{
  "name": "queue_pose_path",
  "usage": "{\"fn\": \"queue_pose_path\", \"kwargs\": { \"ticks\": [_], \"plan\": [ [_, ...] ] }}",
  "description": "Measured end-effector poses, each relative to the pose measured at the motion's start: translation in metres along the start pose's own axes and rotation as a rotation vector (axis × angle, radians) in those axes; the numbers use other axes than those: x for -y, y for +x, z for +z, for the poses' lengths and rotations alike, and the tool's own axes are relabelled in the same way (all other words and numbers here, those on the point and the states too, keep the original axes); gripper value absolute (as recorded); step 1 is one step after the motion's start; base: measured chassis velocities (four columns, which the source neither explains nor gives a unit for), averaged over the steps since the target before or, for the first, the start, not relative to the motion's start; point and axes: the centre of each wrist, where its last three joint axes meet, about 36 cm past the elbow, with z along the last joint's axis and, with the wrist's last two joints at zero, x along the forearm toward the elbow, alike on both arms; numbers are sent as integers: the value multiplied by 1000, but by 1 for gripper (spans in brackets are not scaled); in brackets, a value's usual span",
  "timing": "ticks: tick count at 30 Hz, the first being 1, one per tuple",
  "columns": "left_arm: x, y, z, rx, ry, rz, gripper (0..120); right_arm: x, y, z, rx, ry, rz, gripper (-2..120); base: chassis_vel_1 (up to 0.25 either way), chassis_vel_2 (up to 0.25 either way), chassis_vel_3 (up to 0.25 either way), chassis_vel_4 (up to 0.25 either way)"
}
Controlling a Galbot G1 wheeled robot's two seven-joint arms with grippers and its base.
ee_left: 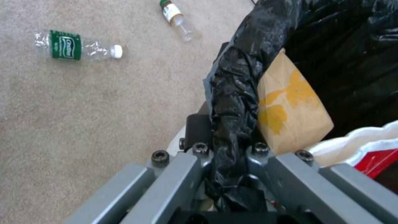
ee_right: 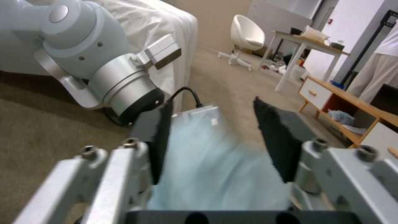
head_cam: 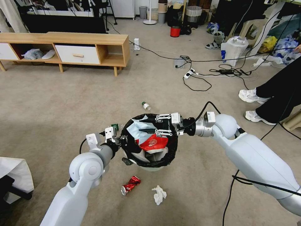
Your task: Pick up the trash bin and place the garbage on the floor into it.
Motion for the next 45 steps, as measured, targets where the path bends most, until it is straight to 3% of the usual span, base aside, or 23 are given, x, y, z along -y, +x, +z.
{"fn": "queue_pose_path", "kwargs": {
  "ticks": [9,12,25,31,38,45],
  "plan": [
    [0,2,-1,6,0,0,3,-4,1,-1,7,0,8,93,0,0,0,0],
    [0,2,-1,6,0,-1,3,-4,4,-3,3,3,13,99,0,0,0,0],
    [0,1,-2,10,2,1,3,-9,29,-11,-18,19,54,100,0,0,0,0],
    [-3,3,-5,18,3,-7,3,-9,57,-33,-8,59,108,100,0,0,0,0],
    [-4,4,-7,24,5,-8,3,-15,106,-52,-51,83,188,100,0,0,0,0],
    [-4,8,-10,32,4,-5,3,-38,178,-47,-177,47,288,100,0,0,0,0]
  ]
}}
